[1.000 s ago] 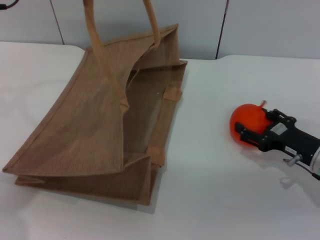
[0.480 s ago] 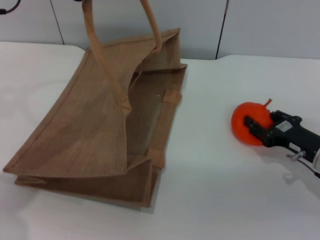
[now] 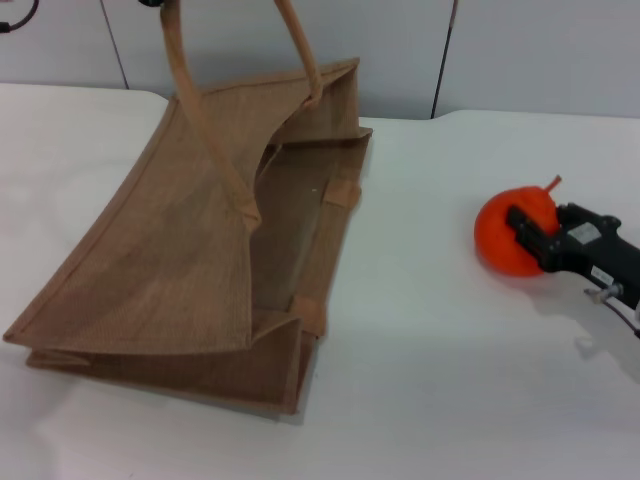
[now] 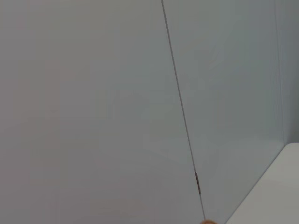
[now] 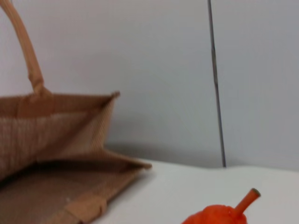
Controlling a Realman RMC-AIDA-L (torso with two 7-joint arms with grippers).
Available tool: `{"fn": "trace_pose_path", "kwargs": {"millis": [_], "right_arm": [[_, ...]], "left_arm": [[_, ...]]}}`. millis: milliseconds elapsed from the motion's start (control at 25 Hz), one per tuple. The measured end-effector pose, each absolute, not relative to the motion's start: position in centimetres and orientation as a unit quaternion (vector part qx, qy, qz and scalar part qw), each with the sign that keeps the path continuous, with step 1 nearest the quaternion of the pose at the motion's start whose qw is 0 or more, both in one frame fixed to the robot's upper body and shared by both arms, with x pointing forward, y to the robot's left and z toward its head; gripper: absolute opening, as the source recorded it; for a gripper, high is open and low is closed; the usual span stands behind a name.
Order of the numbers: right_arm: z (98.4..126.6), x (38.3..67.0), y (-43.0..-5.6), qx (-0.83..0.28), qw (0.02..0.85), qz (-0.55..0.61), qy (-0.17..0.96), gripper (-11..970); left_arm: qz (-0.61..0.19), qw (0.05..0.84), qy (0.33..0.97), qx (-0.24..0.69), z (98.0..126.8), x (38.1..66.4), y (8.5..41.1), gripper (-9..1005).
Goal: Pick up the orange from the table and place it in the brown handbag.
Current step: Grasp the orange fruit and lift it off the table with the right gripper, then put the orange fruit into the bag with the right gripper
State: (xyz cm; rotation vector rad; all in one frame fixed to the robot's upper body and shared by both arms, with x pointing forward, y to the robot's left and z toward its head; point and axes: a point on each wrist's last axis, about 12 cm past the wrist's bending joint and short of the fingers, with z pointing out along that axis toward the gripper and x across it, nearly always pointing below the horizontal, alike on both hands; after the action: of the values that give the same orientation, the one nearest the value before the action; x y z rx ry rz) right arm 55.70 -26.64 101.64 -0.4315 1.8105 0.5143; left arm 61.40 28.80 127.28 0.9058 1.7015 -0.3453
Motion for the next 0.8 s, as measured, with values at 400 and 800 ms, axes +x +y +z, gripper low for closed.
{"fn": "trace_pose_path", "kwargs": {"millis": [400, 800], "right_arm": [[103.8, 56.8, -26.6, -0.185, 0.614, 0.244, 0.728, 367], [106.5, 57.0, -24.9, -0.252, 0.632, 0.316, 0.661, 289]], "left_arm": [[-0.147, 0.560, 0.718, 0.386, 127.5, 61.6, 28.5, 119], [-0.154, 0.570, 0.701, 0.400, 128.9, 62.4, 27.2, 118]]}}
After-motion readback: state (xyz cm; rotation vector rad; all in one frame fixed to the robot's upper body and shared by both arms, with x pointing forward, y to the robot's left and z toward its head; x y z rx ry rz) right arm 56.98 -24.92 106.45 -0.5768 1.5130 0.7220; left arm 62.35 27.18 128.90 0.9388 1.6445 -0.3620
